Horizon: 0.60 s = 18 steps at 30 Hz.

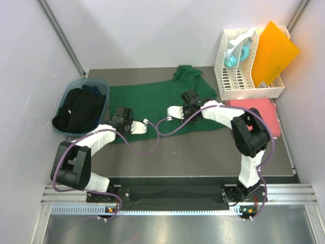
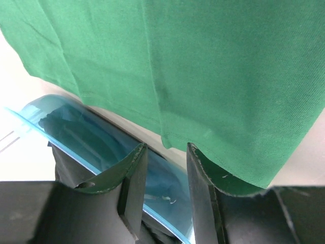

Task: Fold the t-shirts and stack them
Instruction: Fold the flattened tshirt in 1/3 of the way

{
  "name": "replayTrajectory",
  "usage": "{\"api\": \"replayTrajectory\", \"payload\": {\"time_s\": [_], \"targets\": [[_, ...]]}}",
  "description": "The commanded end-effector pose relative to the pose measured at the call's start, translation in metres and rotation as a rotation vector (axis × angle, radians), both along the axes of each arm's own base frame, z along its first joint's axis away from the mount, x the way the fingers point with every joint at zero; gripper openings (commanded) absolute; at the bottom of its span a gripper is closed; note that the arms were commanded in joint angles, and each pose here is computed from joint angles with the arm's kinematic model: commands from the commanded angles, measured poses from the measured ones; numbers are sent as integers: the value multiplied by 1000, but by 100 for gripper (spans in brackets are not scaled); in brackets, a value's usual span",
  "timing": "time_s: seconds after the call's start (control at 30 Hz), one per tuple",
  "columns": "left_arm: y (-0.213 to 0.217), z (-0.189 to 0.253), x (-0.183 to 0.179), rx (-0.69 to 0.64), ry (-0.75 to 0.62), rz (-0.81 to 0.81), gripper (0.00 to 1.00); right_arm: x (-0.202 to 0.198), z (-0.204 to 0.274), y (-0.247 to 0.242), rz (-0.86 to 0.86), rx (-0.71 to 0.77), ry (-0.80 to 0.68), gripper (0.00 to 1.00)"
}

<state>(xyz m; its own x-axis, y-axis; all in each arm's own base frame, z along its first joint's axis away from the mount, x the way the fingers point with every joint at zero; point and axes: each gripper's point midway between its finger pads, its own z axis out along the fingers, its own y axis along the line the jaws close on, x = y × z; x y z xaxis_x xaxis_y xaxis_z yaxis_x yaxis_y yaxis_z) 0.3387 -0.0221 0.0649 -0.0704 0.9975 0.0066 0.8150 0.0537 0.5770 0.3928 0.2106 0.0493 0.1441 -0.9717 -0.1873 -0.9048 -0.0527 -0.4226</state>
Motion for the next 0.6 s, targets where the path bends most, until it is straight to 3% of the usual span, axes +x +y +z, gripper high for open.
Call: {"api": "replayTrajectory", "payload": {"time_s": [0.0, 0.07, 0.23, 0.57], "targets": [[-5, 6, 9, -21, -18, 6, 42, 4, 3, 16, 11, 38, -14, 28], [-5, 7, 10, -20, -20, 5, 42, 6, 1, 17, 5, 41, -18, 24], [-4, 5, 9, -12, -14, 8, 42, 12, 5, 18, 1, 38, -38, 0], [-5, 5, 12, -19, -16, 10, 41, 41, 58, 21, 30, 24, -193, 0]]}}
